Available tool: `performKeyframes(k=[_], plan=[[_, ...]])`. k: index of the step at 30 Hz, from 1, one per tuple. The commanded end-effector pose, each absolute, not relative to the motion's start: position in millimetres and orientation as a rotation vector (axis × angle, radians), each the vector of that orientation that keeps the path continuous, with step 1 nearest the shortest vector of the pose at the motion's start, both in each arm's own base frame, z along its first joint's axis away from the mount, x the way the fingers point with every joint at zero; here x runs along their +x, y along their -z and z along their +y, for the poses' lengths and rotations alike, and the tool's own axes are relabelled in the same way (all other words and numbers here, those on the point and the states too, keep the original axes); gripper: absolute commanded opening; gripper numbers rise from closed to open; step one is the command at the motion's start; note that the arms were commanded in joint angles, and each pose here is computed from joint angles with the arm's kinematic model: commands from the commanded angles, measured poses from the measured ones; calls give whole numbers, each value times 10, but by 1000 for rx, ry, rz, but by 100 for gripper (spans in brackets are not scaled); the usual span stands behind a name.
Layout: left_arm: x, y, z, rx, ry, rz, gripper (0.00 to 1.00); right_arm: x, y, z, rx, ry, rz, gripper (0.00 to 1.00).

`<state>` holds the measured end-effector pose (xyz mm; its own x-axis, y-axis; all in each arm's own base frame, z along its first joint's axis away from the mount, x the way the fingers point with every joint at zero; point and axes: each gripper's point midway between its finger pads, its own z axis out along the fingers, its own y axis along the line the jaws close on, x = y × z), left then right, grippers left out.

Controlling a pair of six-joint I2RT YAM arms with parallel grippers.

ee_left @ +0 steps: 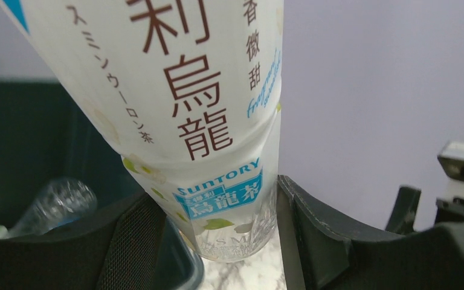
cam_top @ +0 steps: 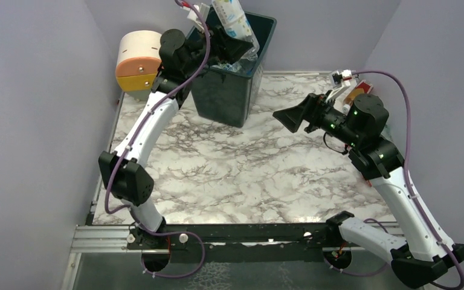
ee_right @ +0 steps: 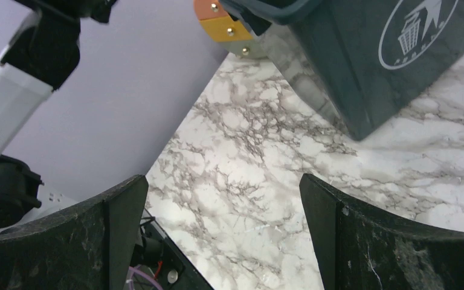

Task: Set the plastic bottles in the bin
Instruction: Pick up the plastic bottle at the center of the board, then place the plastic bottle in the trash bin.

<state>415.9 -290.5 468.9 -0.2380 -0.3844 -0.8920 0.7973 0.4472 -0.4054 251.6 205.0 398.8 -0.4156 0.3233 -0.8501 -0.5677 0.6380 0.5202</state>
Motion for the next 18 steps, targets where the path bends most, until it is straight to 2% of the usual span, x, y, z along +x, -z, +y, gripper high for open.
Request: performKeyframes(k=[1, 10, 15, 18], plan=[[4474, -4844, -2903, 419, 1116, 1365, 63, 2467, -3898, 2071, -194, -1025, 1758, 99], [5222, -4563, -2665, 341, 1022, 1421, 63, 2424, -3740, 2097, -196, -1049, 1798, 99], [5325, -4505, -2581, 327, 1024, 1436, 63, 2415, -3714, 2093, -199, -1046, 1807, 99], [5327, -4512, -2565, 329, 1016, 1439, 68, 2424, -3704, 2110, -202, -1053, 1810, 99]])
